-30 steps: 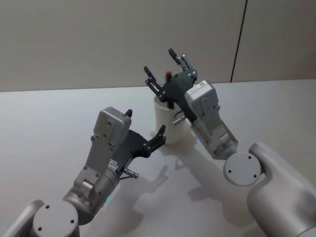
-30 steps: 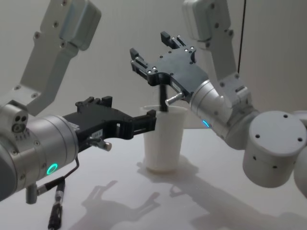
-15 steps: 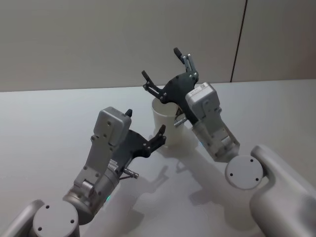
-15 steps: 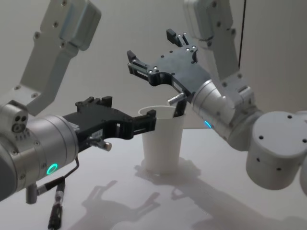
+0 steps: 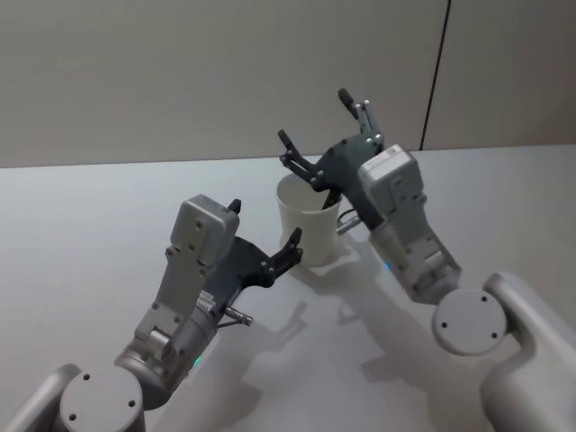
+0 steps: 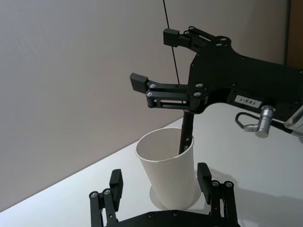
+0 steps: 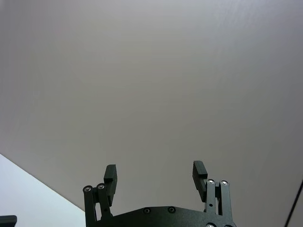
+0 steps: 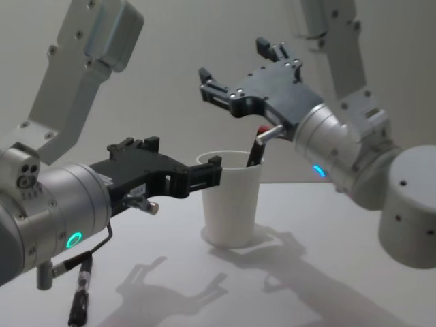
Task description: Place the pen into the pen holder.
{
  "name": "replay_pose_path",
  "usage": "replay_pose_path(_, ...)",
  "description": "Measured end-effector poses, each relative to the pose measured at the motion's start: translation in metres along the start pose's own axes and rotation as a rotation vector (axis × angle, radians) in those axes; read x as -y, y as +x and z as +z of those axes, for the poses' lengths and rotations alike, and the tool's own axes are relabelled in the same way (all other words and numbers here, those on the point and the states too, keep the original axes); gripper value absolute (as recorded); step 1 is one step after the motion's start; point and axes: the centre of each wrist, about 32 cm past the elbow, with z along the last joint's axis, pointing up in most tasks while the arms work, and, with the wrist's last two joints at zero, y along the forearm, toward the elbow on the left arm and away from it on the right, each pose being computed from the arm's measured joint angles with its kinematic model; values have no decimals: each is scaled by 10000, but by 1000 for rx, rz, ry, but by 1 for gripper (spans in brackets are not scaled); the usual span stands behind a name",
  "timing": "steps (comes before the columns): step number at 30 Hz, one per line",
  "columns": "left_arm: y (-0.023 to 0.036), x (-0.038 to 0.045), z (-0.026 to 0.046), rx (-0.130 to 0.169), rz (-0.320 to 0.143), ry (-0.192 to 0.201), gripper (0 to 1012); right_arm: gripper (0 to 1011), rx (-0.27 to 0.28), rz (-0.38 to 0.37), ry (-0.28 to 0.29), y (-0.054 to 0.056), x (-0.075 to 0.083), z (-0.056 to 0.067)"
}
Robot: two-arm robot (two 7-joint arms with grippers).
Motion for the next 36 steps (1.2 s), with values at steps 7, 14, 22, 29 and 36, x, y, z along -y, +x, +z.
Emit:
replay_pose_path(7, 0, 0, 0, 0, 0, 0, 1003, 1001, -10, -17, -44, 116, 98, 119)
replay_pose_path(14, 0, 0, 0, 0, 0, 0, 1003, 1001, -32, -37, -96, 269, 221, 252)
replay_pose_path(22, 0, 0, 0, 0, 0, 0, 1003, 1001, -73, -50, -188, 471, 439, 405)
replay_pose_path(29, 0, 0, 0, 0, 0, 0, 1003, 1001, -103, -55, -250, 636, 613, 478)
replay_pose_path(36, 0, 0, 0, 0, 0, 0, 1003, 1001, -132, -59, -316, 821, 810, 528)
